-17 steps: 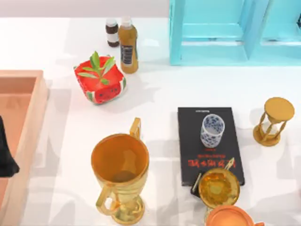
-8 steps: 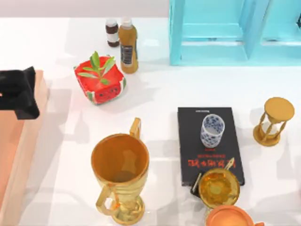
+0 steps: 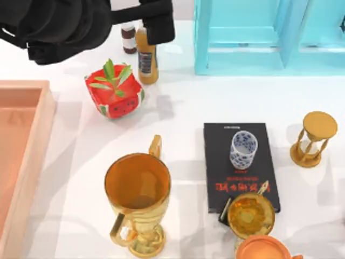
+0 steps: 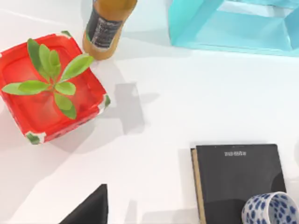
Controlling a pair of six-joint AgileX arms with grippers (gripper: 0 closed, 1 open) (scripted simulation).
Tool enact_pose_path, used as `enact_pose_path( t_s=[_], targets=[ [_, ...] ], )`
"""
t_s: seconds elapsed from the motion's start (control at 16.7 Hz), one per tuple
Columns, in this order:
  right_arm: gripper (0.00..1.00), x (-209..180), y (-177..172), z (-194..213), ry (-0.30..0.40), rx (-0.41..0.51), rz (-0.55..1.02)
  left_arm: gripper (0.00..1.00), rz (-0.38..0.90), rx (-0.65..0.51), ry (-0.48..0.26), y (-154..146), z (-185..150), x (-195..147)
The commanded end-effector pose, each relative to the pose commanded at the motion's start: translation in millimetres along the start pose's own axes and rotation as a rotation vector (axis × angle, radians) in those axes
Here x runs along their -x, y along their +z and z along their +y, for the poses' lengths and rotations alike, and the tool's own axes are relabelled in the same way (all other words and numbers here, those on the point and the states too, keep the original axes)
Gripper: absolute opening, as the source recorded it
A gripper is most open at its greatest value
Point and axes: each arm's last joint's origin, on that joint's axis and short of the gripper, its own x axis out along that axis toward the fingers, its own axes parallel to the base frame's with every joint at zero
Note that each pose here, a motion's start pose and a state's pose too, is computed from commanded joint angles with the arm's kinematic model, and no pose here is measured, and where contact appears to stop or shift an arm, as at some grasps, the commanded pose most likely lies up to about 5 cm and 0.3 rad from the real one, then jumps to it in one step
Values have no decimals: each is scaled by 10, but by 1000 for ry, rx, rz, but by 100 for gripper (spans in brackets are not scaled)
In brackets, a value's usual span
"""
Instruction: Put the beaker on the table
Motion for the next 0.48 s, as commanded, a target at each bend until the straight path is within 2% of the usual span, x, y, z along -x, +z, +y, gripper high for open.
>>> enact_pose_path(
  t_s=[0.24, 0.48],
  targets=[
    [100, 0, 0, 0, 0, 0, 0, 100, 189, -2, 75, 51, -817, -570],
    [100, 0, 0, 0, 0, 0, 0, 100, 319, -26, 177, -267, -1466, -1120]
  ],
)
